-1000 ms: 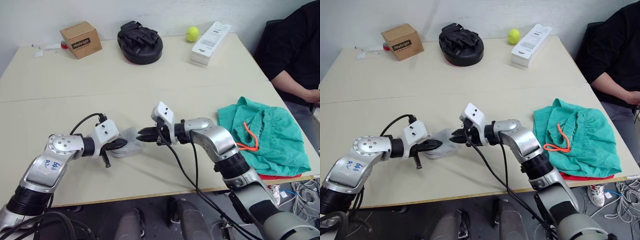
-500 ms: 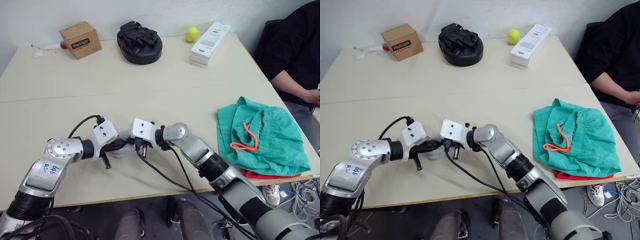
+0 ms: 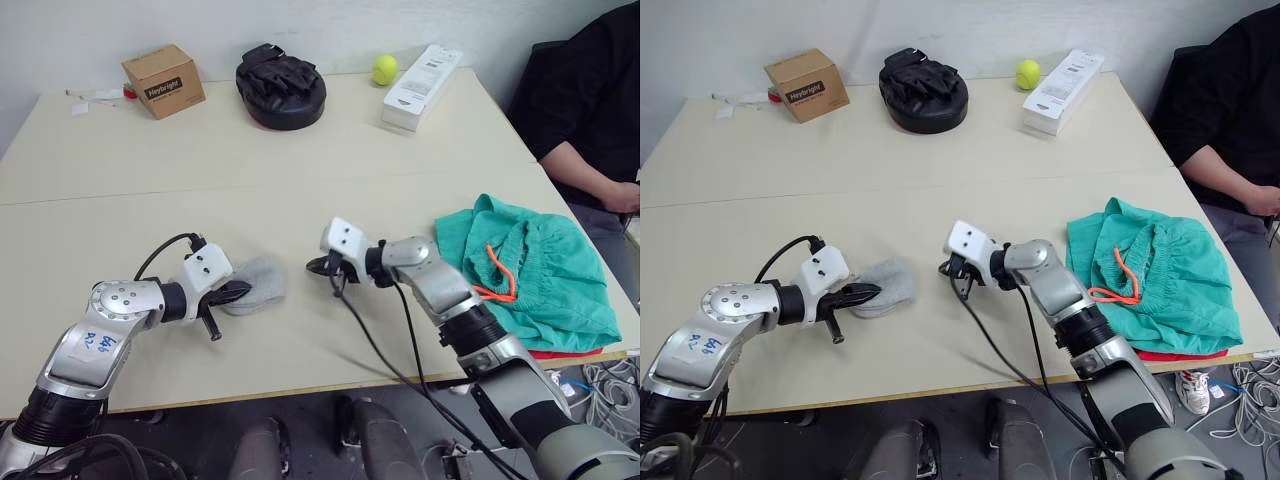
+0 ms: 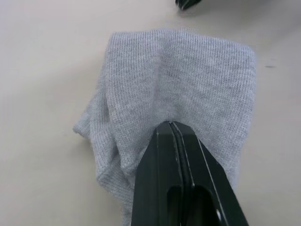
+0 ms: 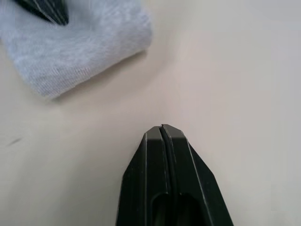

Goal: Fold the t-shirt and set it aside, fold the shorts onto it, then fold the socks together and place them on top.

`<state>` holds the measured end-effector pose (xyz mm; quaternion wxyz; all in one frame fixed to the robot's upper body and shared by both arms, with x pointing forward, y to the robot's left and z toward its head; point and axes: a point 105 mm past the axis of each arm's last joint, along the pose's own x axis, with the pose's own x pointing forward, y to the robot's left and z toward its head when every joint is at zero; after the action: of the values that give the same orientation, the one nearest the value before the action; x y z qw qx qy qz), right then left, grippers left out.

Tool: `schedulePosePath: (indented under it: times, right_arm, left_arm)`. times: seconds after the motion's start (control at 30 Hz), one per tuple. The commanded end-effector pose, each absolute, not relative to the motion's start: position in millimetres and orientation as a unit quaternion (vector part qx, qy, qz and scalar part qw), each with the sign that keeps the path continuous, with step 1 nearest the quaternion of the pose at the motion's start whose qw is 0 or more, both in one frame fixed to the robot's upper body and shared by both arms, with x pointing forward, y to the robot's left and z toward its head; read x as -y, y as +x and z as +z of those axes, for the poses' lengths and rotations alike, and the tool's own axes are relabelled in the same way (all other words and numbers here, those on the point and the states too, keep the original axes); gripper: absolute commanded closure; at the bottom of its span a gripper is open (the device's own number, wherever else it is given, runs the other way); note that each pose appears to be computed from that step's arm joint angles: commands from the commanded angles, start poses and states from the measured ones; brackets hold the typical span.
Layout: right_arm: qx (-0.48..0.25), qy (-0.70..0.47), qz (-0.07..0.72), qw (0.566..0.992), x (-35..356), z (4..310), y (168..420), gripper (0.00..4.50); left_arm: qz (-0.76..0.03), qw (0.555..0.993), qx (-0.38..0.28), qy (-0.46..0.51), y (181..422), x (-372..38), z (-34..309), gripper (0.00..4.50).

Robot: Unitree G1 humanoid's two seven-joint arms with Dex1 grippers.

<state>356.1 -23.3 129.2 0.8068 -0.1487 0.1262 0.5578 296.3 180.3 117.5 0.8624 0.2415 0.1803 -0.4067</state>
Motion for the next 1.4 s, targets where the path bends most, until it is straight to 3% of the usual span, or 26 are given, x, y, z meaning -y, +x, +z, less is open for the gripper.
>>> schedulePosePath:
  times: [0.03, 0.2, 0.43, 0.73, 0.87, 1.2, 1.27, 1.4]
  right_arm:
    - [-0.168, -0.024, 0.571, 0.803, 18.6, 148.4, 347.3, 3.9]
    - [-0.236, 0.055, 0.582, 0.776, 4.7, 140.0, 338.4, 2.27]
    - [-0.277, 0.125, 0.575, 0.76, -26.4, 128.6, 340.1, 0.01]
    - [-0.322, 0.146, 0.59, 0.725, -65.2, 108.2, 325.3, 0.01]
    - [-0.33, 0.133, 0.582, 0.731, -68.1, 97.5, 325.2, 0.87]
    - [-0.31, 0.115, 0.586, 0.74, -58.0, 101.1, 325.3, 4.32]
    - [-0.3, 0.116, 0.587, 0.743, -56.4, 105.3, 325.9, 4.48]
    - [-0.279, 0.122, 0.588, 0.749, -45.2, 117.7, 327.4, 4.5]
  left_arm:
    - [-0.4, 0.862, -0.208, 0.233, 293.7, -186.0, 102.6, 4.5]
    - [-0.4, 0.861, -0.21, 0.233, 291.9, -186.7, 98.9, 4.5]
    - [-0.396, 0.864, -0.209, 0.232, 291.2, -186.9, 98.3, 4.5]
    - [-0.389, 0.866, -0.21, 0.232, 288.4, -189.6, 99.5, 4.5]
    - [-0.387, 0.868, -0.209, 0.231, 288.4, -189.4, 100.1, 4.5]
    - [-0.388, 0.87, -0.204, 0.227, 289.6, -188.0, 100.6, 4.5]
    - [-0.387, 0.873, -0.197, 0.221, 292.6, -187.0, 104.3, 4.5]
    - [-0.412, 0.885, -0.159, 0.148, 296.2, -175.9, 129.0, 3.64]
